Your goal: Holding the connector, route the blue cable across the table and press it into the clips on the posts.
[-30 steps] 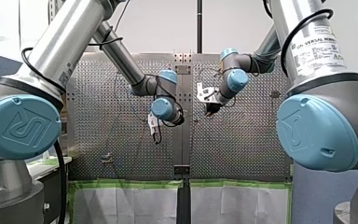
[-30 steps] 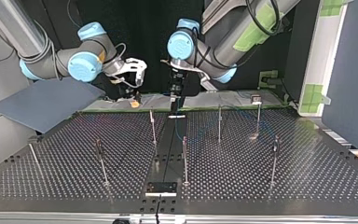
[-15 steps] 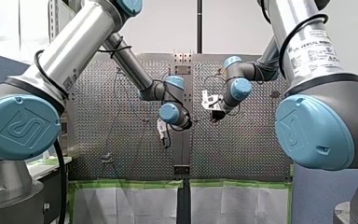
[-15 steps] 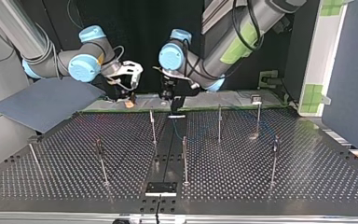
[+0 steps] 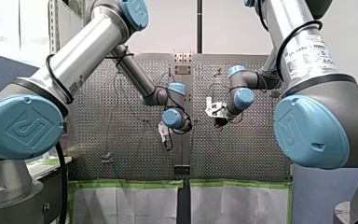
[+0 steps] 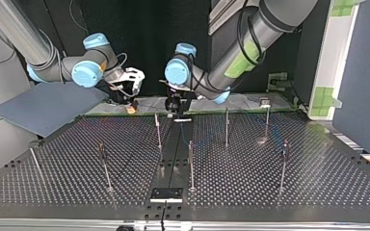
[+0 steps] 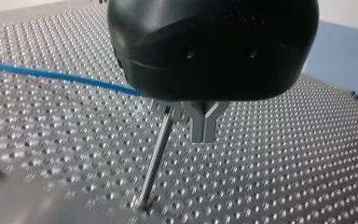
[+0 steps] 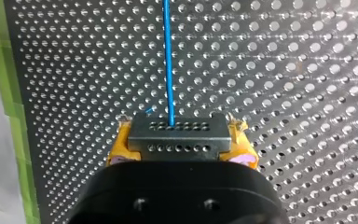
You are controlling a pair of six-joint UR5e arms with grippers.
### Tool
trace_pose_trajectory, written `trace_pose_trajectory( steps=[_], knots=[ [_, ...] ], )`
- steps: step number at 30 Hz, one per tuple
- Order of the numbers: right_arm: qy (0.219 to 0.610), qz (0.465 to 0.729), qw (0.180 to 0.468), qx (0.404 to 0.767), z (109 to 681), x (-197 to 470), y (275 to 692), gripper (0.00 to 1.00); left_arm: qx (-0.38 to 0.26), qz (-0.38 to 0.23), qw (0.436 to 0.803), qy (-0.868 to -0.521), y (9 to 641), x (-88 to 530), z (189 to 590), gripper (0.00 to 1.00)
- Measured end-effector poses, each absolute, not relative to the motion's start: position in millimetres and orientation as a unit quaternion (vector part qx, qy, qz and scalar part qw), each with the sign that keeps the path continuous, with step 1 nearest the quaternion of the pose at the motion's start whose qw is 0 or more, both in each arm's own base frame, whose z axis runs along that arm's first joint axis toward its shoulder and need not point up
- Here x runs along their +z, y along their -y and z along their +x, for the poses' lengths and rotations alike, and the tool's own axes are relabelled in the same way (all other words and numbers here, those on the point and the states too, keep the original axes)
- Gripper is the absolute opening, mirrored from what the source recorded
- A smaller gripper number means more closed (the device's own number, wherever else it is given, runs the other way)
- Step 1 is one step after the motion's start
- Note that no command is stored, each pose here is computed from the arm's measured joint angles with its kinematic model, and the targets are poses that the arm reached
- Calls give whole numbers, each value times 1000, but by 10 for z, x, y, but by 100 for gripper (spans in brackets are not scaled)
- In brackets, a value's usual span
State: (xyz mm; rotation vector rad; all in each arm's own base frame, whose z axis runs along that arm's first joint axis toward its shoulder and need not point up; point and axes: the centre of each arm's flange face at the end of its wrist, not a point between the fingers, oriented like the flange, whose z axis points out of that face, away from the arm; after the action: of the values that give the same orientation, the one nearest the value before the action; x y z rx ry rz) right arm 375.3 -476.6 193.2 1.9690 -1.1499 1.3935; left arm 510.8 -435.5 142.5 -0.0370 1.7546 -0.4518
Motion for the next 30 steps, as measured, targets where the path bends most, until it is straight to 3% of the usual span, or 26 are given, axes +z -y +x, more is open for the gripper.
trace_pose_trajectory(
  steps=[18,30],
  knots=[
    [421,706,240,517,3698,1920,5082,0,-201,-23,623,-756,4212,1518,5475,0],
    [427,683,256,535,3567,2119,5447,0,-189,-22,627,-756,4250,1669,5832,0]
  ],
)
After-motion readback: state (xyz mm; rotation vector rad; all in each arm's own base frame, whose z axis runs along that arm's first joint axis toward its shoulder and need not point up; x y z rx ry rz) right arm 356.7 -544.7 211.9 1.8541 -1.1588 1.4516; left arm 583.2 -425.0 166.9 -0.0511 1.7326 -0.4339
